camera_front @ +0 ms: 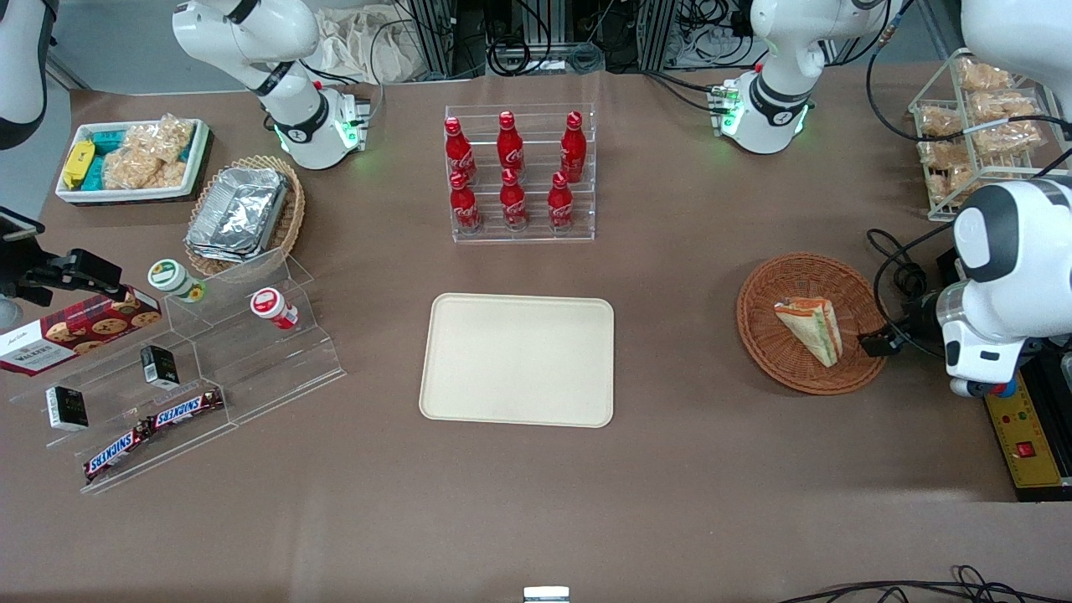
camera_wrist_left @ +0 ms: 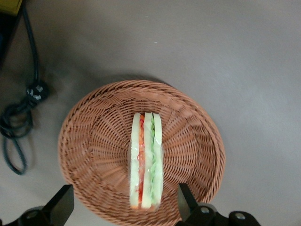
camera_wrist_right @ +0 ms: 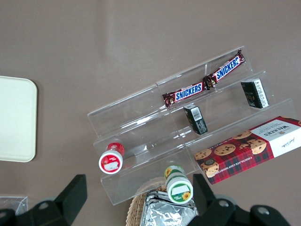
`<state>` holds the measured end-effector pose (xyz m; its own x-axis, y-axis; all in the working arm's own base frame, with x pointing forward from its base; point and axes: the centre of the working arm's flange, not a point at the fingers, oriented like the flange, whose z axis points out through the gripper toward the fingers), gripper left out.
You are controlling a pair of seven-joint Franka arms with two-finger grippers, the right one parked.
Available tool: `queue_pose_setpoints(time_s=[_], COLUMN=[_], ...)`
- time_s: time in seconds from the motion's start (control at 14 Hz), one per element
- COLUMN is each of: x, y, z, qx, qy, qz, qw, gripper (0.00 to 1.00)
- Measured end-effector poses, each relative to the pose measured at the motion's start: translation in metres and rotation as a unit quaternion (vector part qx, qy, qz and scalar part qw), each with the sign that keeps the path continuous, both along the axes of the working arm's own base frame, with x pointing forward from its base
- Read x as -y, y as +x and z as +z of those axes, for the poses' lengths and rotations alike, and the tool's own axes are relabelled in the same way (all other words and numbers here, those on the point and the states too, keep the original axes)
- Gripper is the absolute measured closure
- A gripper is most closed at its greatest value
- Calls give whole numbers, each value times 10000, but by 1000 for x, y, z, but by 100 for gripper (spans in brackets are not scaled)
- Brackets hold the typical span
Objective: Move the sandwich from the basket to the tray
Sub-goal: 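Lower the open left gripper over the sandwich in the wicker basket, then close the left gripper on the wrapped sandwich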
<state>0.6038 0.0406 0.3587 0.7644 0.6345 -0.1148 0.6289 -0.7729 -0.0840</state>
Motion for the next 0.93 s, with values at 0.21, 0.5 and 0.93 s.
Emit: queue_pose_setpoints(time_s=[0.21,0.5,0.93], x=[7,14,25], y=[-17,-42,-68], z=[-38,-75,-90], qx=[90,312,222], qy=[96,111,92], qz=[653,857,1125], qw=[9978,9958,9934], gripper=[0,0,0])
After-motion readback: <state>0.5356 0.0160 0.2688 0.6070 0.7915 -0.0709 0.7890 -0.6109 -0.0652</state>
